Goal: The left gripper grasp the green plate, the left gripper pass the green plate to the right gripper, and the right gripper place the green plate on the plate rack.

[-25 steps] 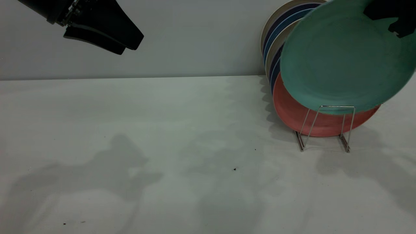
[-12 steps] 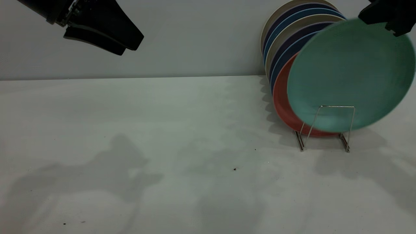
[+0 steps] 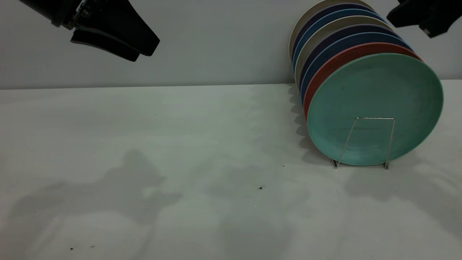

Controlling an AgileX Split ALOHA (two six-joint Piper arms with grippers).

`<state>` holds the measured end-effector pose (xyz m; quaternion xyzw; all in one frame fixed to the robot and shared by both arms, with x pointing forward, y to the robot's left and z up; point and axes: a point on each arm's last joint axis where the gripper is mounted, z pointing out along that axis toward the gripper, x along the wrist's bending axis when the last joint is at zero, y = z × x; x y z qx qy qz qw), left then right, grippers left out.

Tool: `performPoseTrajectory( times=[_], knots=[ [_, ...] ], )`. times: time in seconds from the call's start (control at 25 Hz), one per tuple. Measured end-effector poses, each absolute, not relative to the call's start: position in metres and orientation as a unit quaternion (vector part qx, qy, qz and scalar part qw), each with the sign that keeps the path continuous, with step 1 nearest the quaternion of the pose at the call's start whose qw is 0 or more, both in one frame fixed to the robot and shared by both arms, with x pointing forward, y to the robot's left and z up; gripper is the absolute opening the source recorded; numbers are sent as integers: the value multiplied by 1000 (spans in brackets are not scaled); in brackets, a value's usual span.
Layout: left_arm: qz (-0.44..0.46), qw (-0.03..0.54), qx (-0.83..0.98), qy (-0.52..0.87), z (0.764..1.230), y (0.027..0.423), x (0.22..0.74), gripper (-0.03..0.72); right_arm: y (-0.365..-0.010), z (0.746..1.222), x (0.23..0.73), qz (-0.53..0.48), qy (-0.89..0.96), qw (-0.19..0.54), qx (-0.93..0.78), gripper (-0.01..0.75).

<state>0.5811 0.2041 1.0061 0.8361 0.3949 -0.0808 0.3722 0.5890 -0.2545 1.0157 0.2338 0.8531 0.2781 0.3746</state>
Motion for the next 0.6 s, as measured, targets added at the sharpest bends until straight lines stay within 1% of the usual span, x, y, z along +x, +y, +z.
performPoseTrajectory(
  times=[0.08, 0.2, 0.28, 0.36, 0.4, 0.48, 0.6],
  knots=[
    [-80, 372, 837, 393, 1008, 204, 580, 589, -254, 1027, 586, 304, 834, 380, 262, 321],
    [-63, 371, 840, 390, 1021, 206, 575, 589, -254, 1058, 575, 381, 768, 372, 357, 321],
    [-46, 367, 840, 397, 1039, 211, 566, 589, -253, 1083, 562, 439, 719, 354, 405, 321],
    [-26, 351, 840, 414, 1057, 220, 554, 589, -249, 1109, 542, 490, 692, 331, 415, 321],
    [-15, 343, 837, 426, 1068, 224, 547, 589, -246, 1119, 530, 511, 687, 308, 414, 321],
    [4, 327, 830, 451, 1086, 231, 532, 589, -236, 1130, 509, 542, 696, 235, 407, 321],
    [32, 305, 829, 468, 1109, 239, 508, 589, -223, 1128, 480, 536, 734, 95, 407, 321]
  ],
)
